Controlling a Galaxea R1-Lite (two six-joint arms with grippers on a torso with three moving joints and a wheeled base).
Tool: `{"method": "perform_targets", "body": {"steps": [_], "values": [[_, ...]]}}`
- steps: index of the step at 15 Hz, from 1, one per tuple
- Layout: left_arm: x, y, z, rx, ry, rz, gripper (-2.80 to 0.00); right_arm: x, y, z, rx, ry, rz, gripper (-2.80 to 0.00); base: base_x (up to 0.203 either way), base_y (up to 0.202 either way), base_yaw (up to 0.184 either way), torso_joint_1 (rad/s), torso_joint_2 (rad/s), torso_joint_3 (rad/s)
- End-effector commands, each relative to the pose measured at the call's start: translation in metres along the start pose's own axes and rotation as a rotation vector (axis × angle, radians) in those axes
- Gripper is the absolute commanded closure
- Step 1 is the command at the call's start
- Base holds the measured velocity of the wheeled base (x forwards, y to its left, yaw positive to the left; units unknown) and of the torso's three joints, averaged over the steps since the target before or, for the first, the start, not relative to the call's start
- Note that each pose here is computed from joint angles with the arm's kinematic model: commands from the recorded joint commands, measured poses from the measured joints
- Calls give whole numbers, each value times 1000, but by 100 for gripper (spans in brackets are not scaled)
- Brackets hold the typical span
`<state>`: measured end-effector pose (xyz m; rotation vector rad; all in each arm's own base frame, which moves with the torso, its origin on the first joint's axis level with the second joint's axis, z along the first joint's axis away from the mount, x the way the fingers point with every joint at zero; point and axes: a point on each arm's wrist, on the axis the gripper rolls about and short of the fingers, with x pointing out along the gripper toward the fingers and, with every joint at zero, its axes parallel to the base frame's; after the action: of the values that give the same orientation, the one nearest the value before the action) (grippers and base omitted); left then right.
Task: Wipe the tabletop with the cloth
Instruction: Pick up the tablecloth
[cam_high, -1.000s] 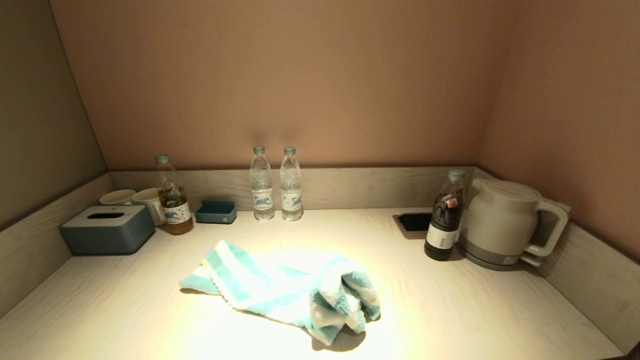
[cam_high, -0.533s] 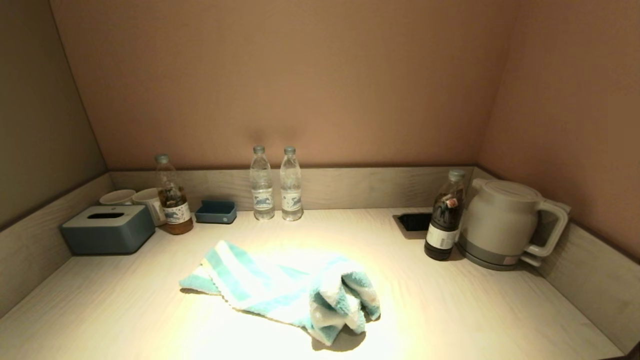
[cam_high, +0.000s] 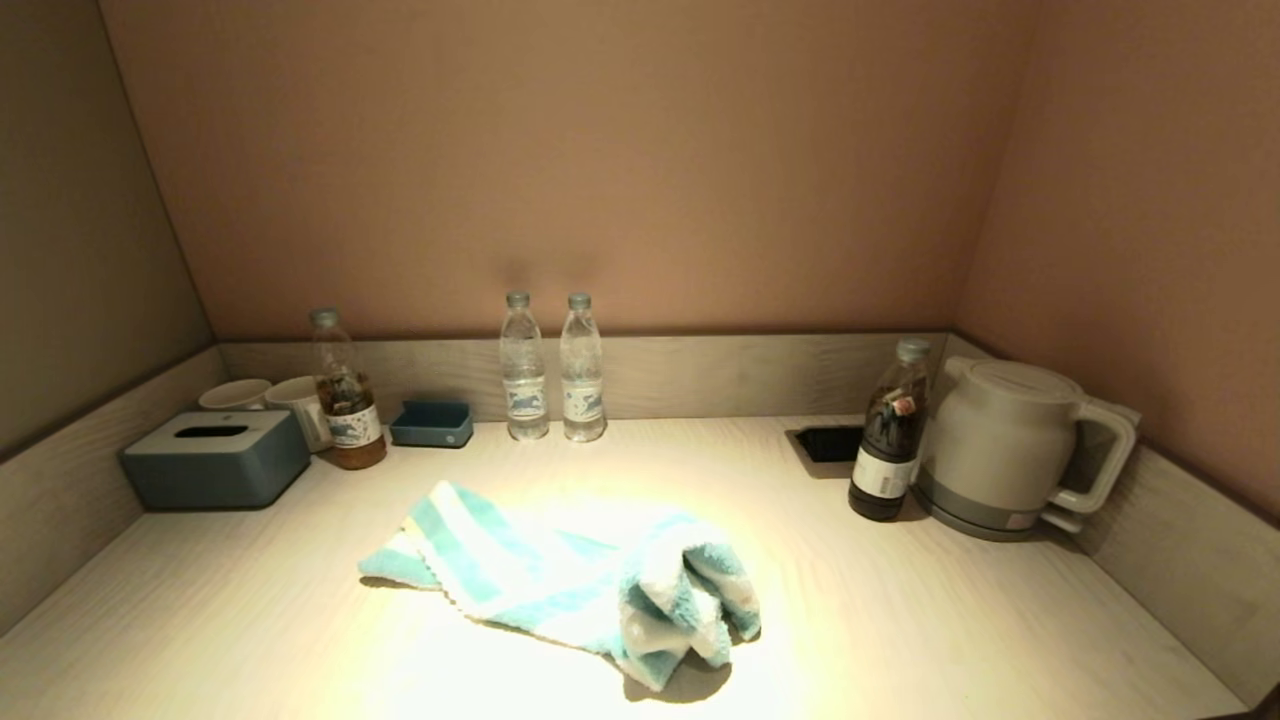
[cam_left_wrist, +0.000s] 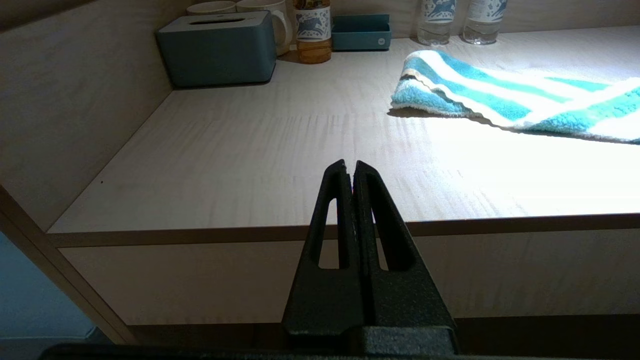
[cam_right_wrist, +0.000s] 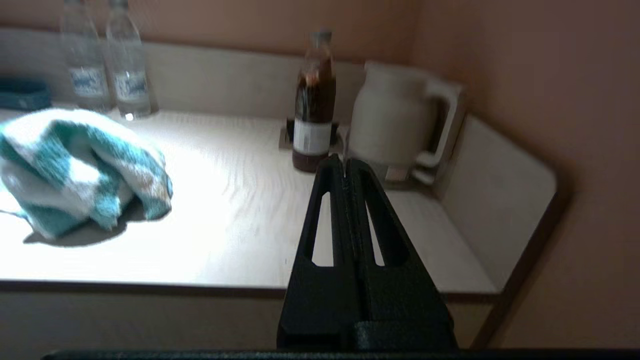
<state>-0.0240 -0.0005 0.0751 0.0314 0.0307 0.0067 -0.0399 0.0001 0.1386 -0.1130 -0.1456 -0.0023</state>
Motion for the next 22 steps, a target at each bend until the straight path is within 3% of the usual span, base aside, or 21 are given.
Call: {"method": "perform_targets", "body": {"steps": [1, 6, 9, 12, 14, 18, 22], "values": [[0, 0, 0, 0, 0, 0, 0, 24, -3, 36, 8, 114, 52, 0, 0, 0, 0, 0, 0, 0], [0, 0, 0, 0, 0, 0, 0, 101, -4, 68, 160, 331, 187, 0, 0, 0, 0, 0, 0, 0], [0, 0, 0, 0, 2, 0, 0, 170, 0, 57, 266, 539, 221, 0, 0, 0, 0, 0, 0, 0], [0, 0, 0, 0, 2, 0, 0, 221, 9, 36, 314, 665, 254, 0, 0, 0, 0, 0, 0, 0], [0, 0, 0, 0, 0, 0, 0, 241, 16, 31, 335, 680, 280, 0, 0, 0, 0, 0, 0, 0], [0, 0, 0, 0, 0, 0, 0, 279, 38, 9, 388, 795, 317, 0, 0, 0, 0, 0, 0, 0], [0, 0, 0, 0, 0, 0, 0, 295, 62, 9, 442, 827, 369, 0, 0, 0, 0, 0, 0, 0]]}}
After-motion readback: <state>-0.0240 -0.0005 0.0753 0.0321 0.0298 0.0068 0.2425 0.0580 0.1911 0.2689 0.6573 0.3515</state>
